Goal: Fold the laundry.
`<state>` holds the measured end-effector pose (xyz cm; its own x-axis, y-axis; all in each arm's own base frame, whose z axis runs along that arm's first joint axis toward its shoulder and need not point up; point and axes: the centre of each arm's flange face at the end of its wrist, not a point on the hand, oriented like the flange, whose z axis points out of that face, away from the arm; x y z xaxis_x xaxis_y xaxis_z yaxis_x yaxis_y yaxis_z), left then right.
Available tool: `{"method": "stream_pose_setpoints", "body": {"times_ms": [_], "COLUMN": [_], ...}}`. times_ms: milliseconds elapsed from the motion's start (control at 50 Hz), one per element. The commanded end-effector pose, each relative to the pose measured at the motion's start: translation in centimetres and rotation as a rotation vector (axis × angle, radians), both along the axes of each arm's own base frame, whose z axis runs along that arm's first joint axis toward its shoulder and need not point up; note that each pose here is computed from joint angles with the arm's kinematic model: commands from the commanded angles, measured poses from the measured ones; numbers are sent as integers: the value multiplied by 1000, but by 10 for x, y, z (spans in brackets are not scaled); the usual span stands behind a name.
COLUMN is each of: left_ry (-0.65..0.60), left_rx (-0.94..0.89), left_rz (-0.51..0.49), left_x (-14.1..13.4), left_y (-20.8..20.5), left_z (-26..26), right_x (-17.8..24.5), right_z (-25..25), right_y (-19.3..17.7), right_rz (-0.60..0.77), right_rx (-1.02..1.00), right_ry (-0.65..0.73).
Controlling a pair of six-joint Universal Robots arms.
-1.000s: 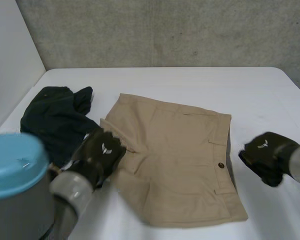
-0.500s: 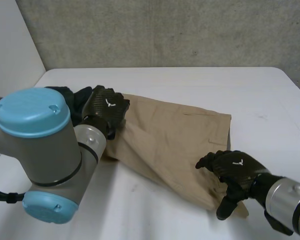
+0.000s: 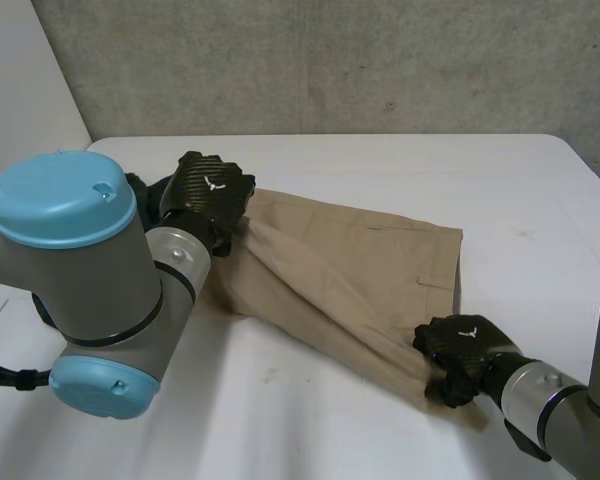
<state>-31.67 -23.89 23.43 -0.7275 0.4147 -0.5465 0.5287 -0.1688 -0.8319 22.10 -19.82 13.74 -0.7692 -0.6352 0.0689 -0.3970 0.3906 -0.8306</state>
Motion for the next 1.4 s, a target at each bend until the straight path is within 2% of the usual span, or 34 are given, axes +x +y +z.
{"method": "stream_pose_setpoints", "body": {"times_ms": [20, 100, 200, 300, 360, 420, 480, 580, 660, 800, 900, 1000, 1120, 1400], "left_ry": [-19, -23, -82, -156, -189, -214, -234, -199, -168, -120, -88, -58, -47, -19], "left_rx": [38, 88, 177, 249, 255, 242, 205, 116, 75, 15, -31, -73, -90, -63], "left_rz": [-4, -6, -24, -46, -72, -95, -120, -130, -112, -102, -49, 24, 52, 65], "left_x": [2, 6, 23, 41, 48, 51, 49, 26, 5, -30, -52, -62, -70, -73], "left_y": [5, 15, 44, 76, 95, 103, 103, 78, 49, 6, -35, -66, -89, -100], "left_z": [-6, -6, -1, -1, 3, 3, 1, -12, -29, -45, -57, -62, -76, -94], "right_x": [0, -3, -13, -40, -52, -56, -54, -43, -17, 11, 32, 41, 45, 58], "right_z": [34, 67, 108, 124, 126, 128, 127, 107, 99, 76, 63, 54, 47, 13], "right_y": [-3, 5, 19, 20, 24, 18, 9, -37, -51, -78, -105, -131, -158, -176], "right_rz": [10, 48, 117, 139, 198, 220, 194, 106, 127, 87, 47, -10, -98, -125], "right_rx": [-129, -246, -333, -254, -191, -203, -222, -220, -284, -359, -456, -525, -609, -640], "right_ry": [-19, 15, 169, 361, 477, 517, 482, 354, 306, 356, 367, 374, 382, 367]}}
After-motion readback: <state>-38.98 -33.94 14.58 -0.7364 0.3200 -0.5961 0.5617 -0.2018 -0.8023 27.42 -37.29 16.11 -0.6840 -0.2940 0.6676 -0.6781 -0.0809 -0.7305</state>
